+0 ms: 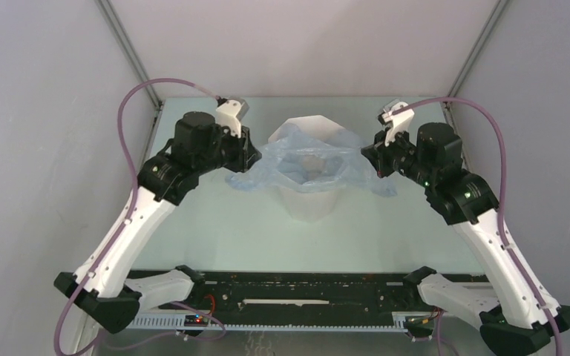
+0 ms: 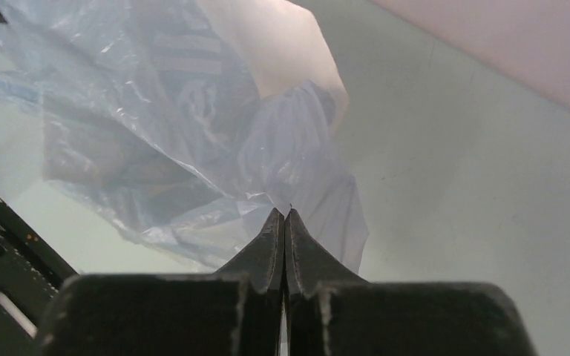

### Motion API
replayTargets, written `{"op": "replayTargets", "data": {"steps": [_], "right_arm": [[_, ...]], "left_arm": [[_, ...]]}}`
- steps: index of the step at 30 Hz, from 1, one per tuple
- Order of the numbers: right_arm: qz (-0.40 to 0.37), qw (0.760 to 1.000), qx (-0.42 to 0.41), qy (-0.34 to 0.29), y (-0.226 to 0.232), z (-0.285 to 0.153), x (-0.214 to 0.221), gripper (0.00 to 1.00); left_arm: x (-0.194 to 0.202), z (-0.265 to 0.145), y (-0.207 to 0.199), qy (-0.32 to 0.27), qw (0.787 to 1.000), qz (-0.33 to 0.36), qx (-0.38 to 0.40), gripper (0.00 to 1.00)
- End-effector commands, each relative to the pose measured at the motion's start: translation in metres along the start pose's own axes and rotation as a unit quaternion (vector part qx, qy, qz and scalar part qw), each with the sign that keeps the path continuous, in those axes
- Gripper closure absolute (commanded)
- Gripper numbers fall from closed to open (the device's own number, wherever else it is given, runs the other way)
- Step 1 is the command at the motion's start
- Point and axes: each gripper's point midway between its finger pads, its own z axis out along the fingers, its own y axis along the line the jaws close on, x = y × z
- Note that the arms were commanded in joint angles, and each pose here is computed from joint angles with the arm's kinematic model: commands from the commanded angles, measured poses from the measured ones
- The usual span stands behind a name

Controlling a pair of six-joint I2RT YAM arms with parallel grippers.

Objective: Put the trash bags into the trash bin

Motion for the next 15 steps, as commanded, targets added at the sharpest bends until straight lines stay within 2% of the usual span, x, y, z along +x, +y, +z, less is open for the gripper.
{"op": "replayTargets", "data": {"steps": [1, 3, 7, 14, 15], "right_arm": [[0.059, 0.998, -0.022, -0.002, -0.007, 0.015, -0.001, 1.00], [0.096, 0.995, -0.022, 0.006, -0.017, 0.022, 0.004, 1.00], [0.136, 0.990, -0.016, 0.016, -0.026, 0.040, 0.008, 1.00], [0.245, 0.969, -0.022, 0.033, -0.044, 0.073, 0.013, 1.00], [0.258, 0.965, -0.019, 0.035, -0.048, 0.076, 0.013, 1.00]], "left_arm": [[-0.018, 0.007, 0.001, -0.003, 1.000, -0.027, 0.002, 0.70], [-0.017, 0.015, 0.003, 0.007, 0.999, -0.045, 0.005, 0.73], [-0.022, 0.030, 0.012, 0.016, 0.997, -0.081, 0.002, 0.87], [-0.023, 0.057, 0.034, 0.036, 0.983, -0.177, 0.010, 0.92], [-0.022, 0.061, 0.035, 0.039, 0.980, -0.193, 0.013, 0.86]]}}
